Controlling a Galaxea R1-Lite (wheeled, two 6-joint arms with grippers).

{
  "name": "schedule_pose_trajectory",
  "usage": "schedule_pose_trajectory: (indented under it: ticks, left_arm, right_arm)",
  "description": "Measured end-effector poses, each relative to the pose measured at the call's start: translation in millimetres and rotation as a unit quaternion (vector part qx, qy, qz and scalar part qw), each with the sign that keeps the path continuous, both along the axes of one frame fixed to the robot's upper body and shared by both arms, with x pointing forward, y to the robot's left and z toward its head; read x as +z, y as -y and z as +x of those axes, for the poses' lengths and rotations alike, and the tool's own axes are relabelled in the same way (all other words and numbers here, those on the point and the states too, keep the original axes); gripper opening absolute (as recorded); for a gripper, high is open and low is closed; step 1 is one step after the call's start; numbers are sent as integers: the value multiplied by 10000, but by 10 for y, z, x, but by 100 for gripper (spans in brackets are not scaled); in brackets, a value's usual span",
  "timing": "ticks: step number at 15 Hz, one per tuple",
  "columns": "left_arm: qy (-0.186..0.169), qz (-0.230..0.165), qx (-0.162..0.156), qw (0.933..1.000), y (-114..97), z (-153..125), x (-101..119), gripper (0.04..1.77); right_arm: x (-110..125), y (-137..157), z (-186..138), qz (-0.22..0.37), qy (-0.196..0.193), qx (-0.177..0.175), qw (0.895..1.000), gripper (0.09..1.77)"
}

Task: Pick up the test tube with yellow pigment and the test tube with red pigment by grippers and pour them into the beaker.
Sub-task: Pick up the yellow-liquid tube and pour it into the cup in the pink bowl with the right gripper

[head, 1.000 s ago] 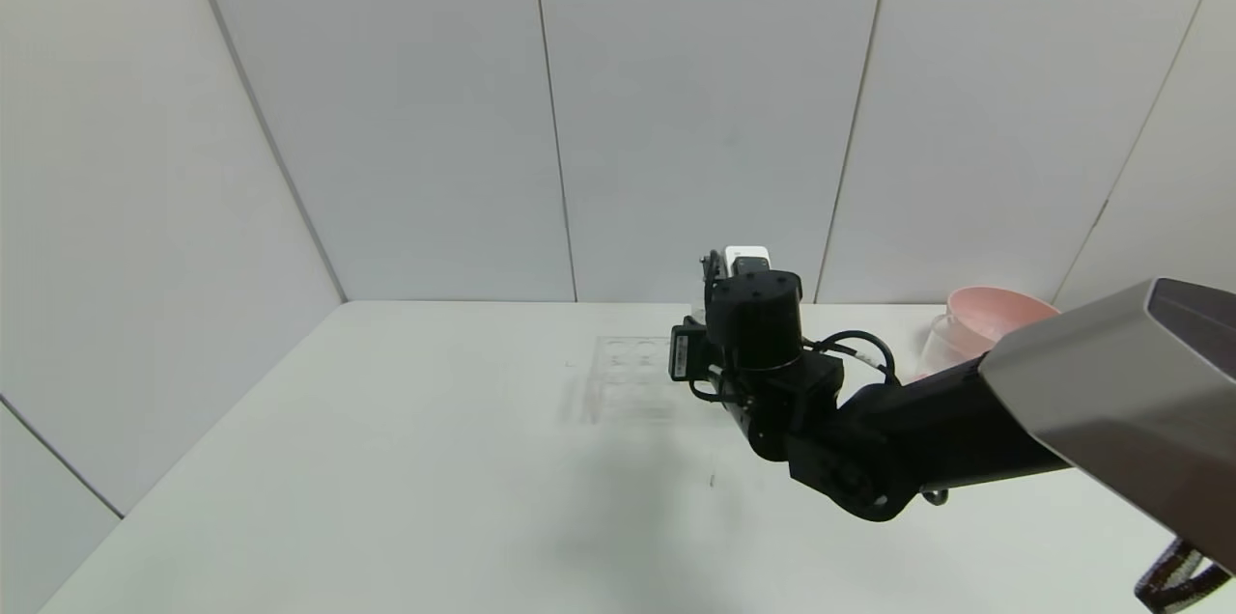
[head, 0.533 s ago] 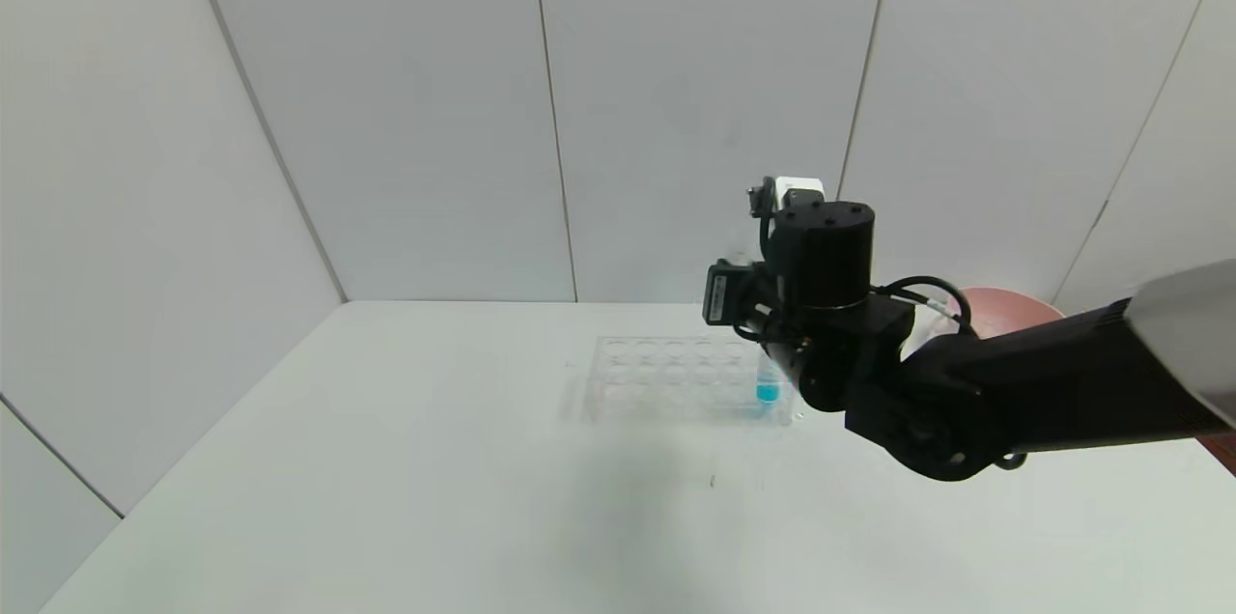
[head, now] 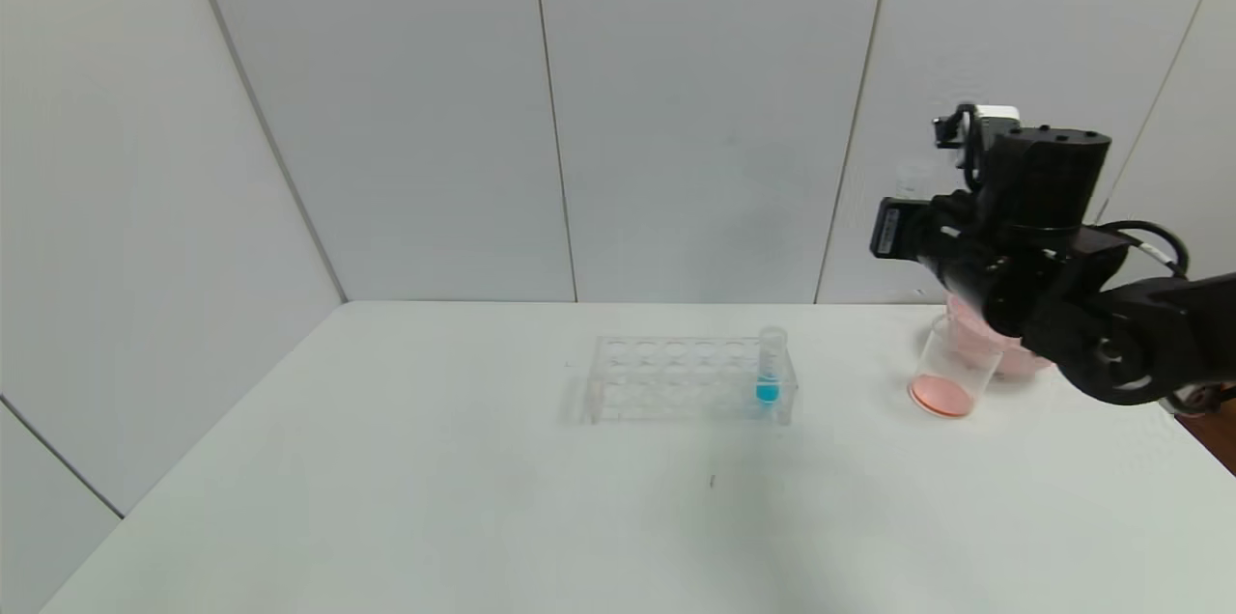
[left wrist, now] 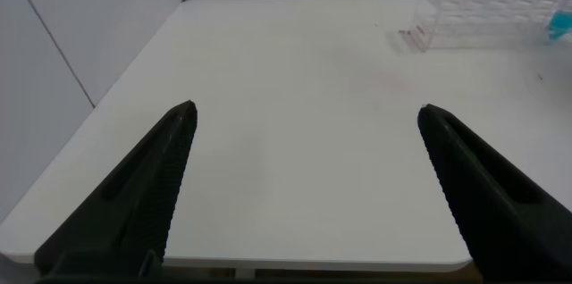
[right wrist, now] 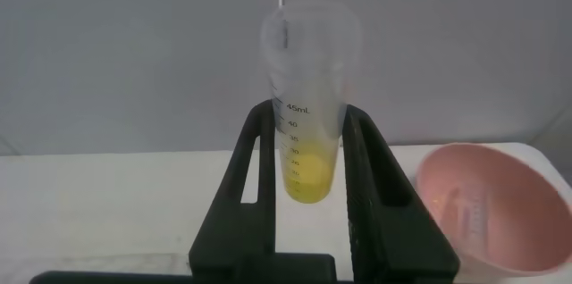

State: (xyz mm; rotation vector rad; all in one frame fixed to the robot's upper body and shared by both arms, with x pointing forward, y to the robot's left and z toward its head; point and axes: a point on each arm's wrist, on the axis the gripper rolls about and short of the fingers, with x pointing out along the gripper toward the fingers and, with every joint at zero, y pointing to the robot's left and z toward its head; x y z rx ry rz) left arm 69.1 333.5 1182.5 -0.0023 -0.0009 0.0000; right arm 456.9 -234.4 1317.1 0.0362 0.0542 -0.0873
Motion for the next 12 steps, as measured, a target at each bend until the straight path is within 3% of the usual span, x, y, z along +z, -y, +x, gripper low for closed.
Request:
schedule_pose_trajectory:
  ticks: [7,10,12]
  left_arm:
    - [0,-2,0,10000,0,0,0,176]
    - [0,-2,-2,10000,0,0,0,176]
    - [0,-2,0,10000,0,0,0,176]
  right_arm:
    - [-152,1466,-170,-927,-71,239,9954,51]
    - [-196,1915,-271,-1804,-152,452,9824,51]
    - [-244,2067,-295,-2285,-230,519,9719,51]
